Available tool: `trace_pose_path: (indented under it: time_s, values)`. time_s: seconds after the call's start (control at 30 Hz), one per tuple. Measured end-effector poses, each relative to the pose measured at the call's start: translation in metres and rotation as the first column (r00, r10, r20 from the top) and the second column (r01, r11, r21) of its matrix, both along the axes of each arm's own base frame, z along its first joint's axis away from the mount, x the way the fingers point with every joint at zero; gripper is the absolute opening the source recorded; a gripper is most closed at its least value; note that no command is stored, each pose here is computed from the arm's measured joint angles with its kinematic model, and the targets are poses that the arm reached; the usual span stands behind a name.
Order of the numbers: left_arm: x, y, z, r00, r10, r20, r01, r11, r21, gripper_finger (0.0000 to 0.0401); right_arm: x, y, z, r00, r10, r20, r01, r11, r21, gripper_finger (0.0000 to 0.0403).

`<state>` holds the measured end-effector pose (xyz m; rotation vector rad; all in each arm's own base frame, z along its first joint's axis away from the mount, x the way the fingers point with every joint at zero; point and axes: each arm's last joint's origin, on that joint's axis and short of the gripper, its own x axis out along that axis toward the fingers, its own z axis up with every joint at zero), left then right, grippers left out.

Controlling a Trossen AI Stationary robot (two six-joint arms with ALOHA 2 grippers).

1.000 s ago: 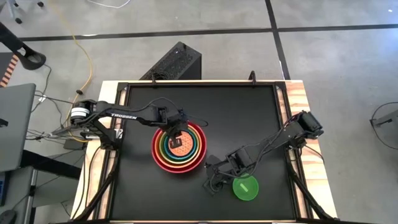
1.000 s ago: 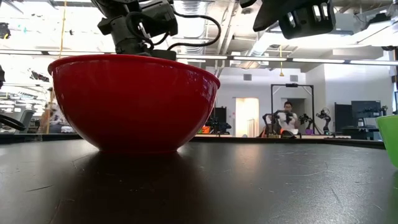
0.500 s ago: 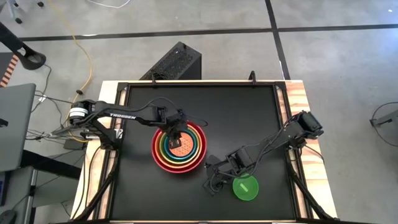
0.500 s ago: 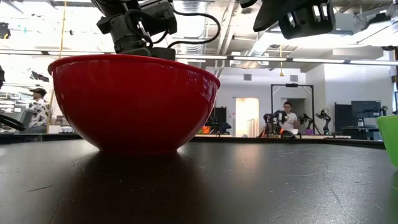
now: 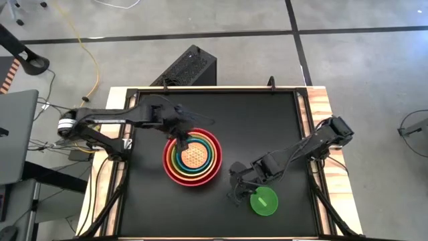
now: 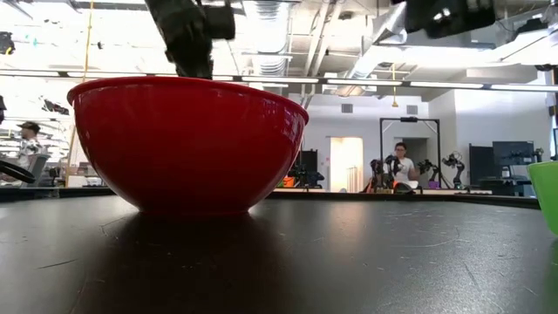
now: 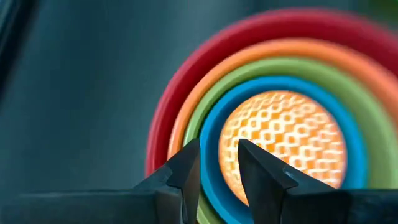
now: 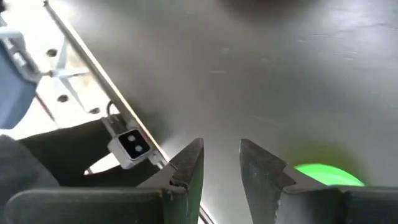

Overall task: Nest bowls inside each other
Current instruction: Stack the green bowl on top of the orange patterned bowl

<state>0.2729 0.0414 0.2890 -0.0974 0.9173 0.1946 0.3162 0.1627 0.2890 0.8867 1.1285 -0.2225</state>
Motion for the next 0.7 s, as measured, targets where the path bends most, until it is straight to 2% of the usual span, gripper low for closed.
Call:
trace_pose_path:
  time_s: [0.13,0.23,0.37,0.53,0.7]
  values:
    - [-0.025,-0.010,0.028,0.995,0.018,0.101,-0.015,0.999,-0.028,0.0090,-0.027,0.006,0.011,0.998,-0.002,-0.055,-0.001,0.998,-0.057,0.0123]
    - [-0.049,-0.018,0.045,0.982,0.040,0.187,-0.037,0.999,-0.015,0.0084,-0.046,0.012,0.009,0.988,0.006,-0.155,-0.023,0.993,-0.112,0.0123]
    - [-0.082,-0.026,0.054,0.953,0.092,0.288,-0.101,0.995,0.016,0.0078,-0.064,0.019,0.003,0.960,-0.023,-0.278,-0.026,0.985,-0.172,0.0123]
    - [-0.116,-0.030,0.037,0.907,0.178,0.380,-0.183,0.983,-0.025,0.0077,-0.077,0.019,-0.015,0.928,-0.082,-0.362,0.014,0.982,-0.187,0.0123]
    - [-0.141,-0.031,0.001,0.855,0.295,0.427,-0.239,0.954,-0.180,0.0077,-0.082,0.020,-0.038,0.912,-0.104,-0.396,0.027,0.980,-0.195,0.0123]
